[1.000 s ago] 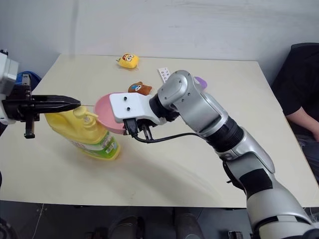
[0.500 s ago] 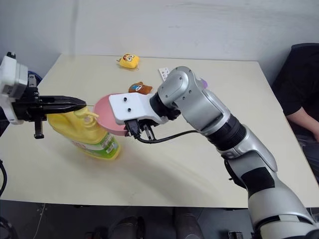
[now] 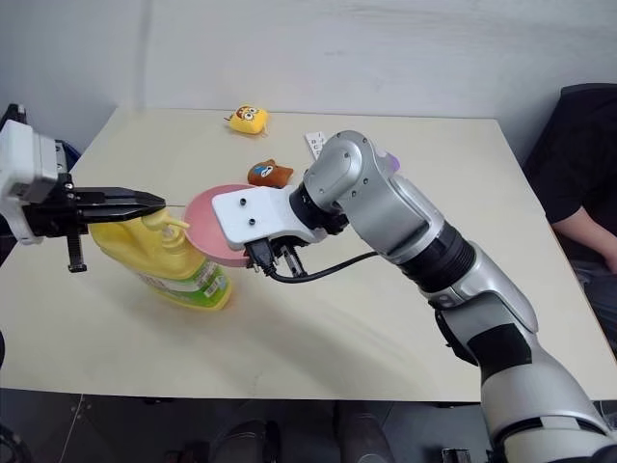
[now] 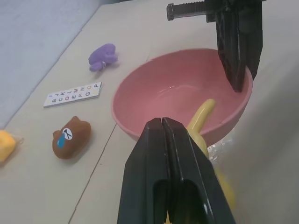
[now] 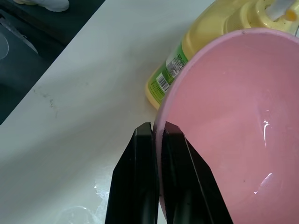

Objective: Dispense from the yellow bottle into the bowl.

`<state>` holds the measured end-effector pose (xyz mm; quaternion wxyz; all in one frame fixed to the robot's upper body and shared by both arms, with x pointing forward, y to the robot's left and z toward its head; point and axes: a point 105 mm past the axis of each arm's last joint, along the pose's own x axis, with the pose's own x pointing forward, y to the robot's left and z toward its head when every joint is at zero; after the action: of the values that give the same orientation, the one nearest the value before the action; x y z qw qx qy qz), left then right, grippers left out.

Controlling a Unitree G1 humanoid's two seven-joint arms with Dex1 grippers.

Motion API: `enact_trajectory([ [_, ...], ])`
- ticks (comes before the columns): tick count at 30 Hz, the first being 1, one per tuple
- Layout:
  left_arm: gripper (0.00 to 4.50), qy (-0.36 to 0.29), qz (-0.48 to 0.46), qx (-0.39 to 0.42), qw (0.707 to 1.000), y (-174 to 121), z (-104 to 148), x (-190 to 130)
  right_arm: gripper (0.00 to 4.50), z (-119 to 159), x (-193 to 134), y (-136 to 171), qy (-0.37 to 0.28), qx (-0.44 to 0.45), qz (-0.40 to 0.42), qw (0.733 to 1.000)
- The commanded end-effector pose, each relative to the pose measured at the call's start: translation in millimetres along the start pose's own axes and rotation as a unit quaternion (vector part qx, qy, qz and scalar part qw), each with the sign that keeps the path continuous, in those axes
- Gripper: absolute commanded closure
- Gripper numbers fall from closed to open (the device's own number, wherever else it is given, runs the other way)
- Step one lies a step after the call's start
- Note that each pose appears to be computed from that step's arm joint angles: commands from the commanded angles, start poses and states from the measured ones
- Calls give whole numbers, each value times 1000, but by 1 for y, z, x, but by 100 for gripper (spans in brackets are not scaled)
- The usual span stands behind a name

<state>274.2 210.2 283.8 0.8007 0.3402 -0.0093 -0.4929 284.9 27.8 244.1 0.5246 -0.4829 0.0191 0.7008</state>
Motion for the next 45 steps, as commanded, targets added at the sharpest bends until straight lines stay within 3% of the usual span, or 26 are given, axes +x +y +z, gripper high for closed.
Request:
enact_trajectory([
  [1,446,55,-43,2,998,-16,-23,14,450,15,-6,-5,-2,-39,-9,999],
  [13,446,117,-89,45,988,-48,-52,27,450,19,-5,-5,-7,-42,-5,999],
  [21,446,119,-50,36,991,-35,-56,22,450,22,-4,2,-16,-56,18,998],
  [30,446,-44,54,-89,994,15,9,-1,450,11,-9,-4,-19,-51,-3,999],
  [33,388,-94,51,-135,985,22,34,-19,450,-11,-13,0,-2,-33,-17,999],
  [38,243,-126,46,-162,978,21,60,-46,450,-45,-13,11,25,-17,-37,999],
  [41,150,-108,18,-170,979,-1,77,-78,450,-81,-6,25,42,21,-62,997],
  [45,36,-58,1,-202,978,-32,82,-99,450,-113,-1,39,63,38,-98,992],
])
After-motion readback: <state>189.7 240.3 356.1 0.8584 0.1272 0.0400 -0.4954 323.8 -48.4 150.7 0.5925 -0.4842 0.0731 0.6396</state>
